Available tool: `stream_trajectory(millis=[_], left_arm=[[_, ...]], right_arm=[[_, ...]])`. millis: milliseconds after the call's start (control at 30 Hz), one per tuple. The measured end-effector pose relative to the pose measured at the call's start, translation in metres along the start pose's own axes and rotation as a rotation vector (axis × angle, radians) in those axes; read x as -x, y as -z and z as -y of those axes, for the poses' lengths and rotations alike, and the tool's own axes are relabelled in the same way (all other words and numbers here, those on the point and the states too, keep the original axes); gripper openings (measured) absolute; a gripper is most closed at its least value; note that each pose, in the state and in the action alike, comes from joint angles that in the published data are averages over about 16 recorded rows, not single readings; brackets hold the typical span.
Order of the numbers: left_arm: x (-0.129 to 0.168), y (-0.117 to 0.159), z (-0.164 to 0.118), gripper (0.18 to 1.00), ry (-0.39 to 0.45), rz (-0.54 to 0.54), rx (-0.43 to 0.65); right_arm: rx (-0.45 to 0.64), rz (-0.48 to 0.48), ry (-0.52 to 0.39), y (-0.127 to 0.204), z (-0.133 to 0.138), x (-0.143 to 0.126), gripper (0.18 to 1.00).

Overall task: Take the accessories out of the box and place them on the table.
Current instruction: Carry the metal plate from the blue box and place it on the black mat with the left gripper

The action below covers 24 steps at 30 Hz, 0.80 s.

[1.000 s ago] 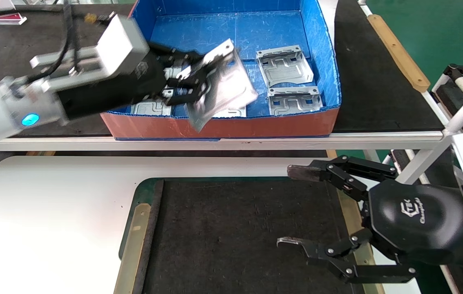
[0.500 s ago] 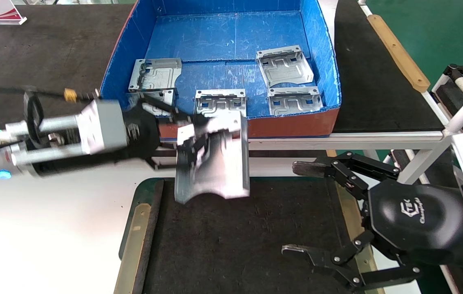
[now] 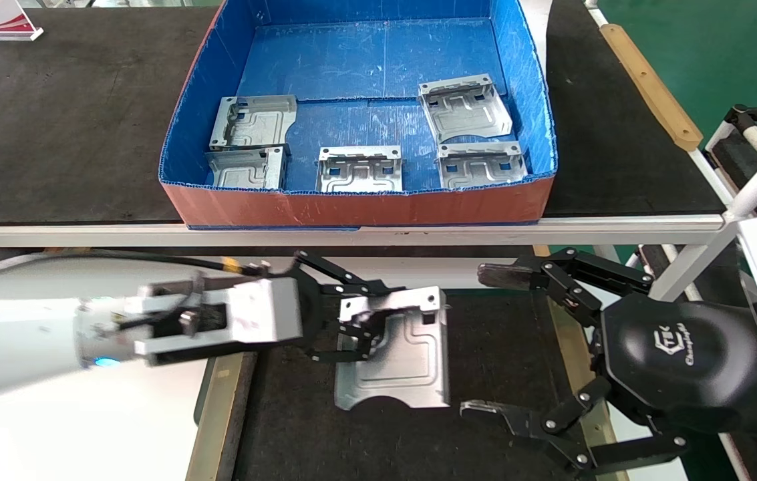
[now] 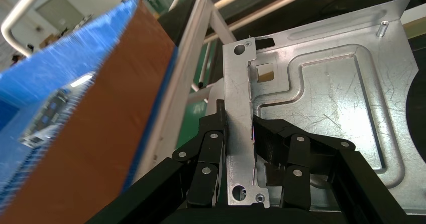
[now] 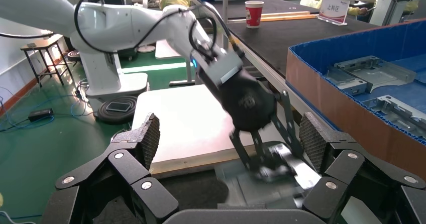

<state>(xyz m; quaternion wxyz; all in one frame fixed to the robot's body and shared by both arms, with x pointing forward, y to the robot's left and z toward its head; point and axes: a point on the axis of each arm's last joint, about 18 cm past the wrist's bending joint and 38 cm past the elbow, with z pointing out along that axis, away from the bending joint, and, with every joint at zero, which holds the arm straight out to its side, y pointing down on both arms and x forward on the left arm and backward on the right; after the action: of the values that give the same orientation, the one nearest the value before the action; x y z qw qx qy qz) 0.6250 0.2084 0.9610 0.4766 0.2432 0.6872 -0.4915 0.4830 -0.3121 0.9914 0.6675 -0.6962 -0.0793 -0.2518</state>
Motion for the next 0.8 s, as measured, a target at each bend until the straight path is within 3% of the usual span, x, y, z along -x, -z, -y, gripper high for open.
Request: stream_trajectory(millis=[400, 800], left_arm=[[-0.046, -0.085, -0.027, 0.192, -0.023, 0.008, 0.055], [-0.063, -0.153, -0.041, 0.192, -0.065, 0.032, 0.123]], right_arm=[[0.0, 0.0, 0.0, 0.0, 0.0, 0.0, 1.001], [0.0, 0.0, 0.0, 0.0, 0.0, 0.0, 1.001]])
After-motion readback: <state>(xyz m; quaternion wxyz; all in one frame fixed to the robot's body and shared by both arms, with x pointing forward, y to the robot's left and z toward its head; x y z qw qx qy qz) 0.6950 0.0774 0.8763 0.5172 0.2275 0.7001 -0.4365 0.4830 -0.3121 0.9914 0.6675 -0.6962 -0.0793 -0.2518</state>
